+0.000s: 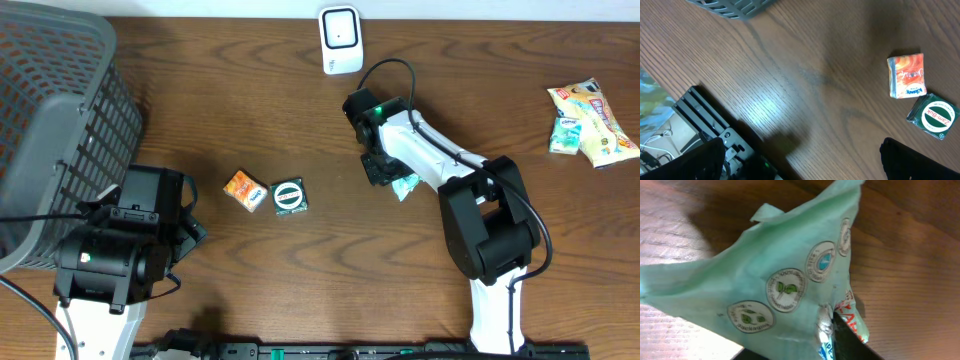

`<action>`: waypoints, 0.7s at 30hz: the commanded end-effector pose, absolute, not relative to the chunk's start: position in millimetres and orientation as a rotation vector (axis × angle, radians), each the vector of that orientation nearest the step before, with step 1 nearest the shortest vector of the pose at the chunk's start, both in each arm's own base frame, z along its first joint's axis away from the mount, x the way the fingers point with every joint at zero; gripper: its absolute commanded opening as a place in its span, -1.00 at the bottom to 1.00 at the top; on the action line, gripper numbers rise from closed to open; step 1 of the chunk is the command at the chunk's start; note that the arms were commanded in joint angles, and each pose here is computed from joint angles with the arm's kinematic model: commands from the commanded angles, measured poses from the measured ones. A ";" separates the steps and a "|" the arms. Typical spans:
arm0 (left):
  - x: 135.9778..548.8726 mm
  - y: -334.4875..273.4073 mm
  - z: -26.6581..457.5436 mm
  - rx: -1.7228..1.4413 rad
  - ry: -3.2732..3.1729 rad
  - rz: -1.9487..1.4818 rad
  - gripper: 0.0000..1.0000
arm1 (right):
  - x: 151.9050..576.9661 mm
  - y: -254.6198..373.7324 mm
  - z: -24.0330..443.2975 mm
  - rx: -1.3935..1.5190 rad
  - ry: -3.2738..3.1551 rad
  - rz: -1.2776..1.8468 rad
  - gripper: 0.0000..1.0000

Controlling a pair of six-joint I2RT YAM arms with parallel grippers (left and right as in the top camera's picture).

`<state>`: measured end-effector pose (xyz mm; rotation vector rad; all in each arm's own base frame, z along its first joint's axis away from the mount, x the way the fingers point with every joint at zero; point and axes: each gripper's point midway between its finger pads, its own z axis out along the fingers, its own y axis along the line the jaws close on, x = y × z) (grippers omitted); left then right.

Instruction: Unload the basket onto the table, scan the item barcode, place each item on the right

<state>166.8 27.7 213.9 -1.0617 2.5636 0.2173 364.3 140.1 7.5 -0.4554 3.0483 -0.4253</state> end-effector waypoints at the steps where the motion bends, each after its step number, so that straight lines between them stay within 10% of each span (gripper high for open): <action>1: 168.0 30.8 220.6 -1.076 2.529 0.218 0.95 | 342.3 170.8 -2.5 -0.484 3.173 -0.122 -0.89; 21: 168.0 30.8 220.7 -1.075 2.529 0.219 0.95 | 322.7 243.2 105.2 -0.794 2.720 1.617 -0.94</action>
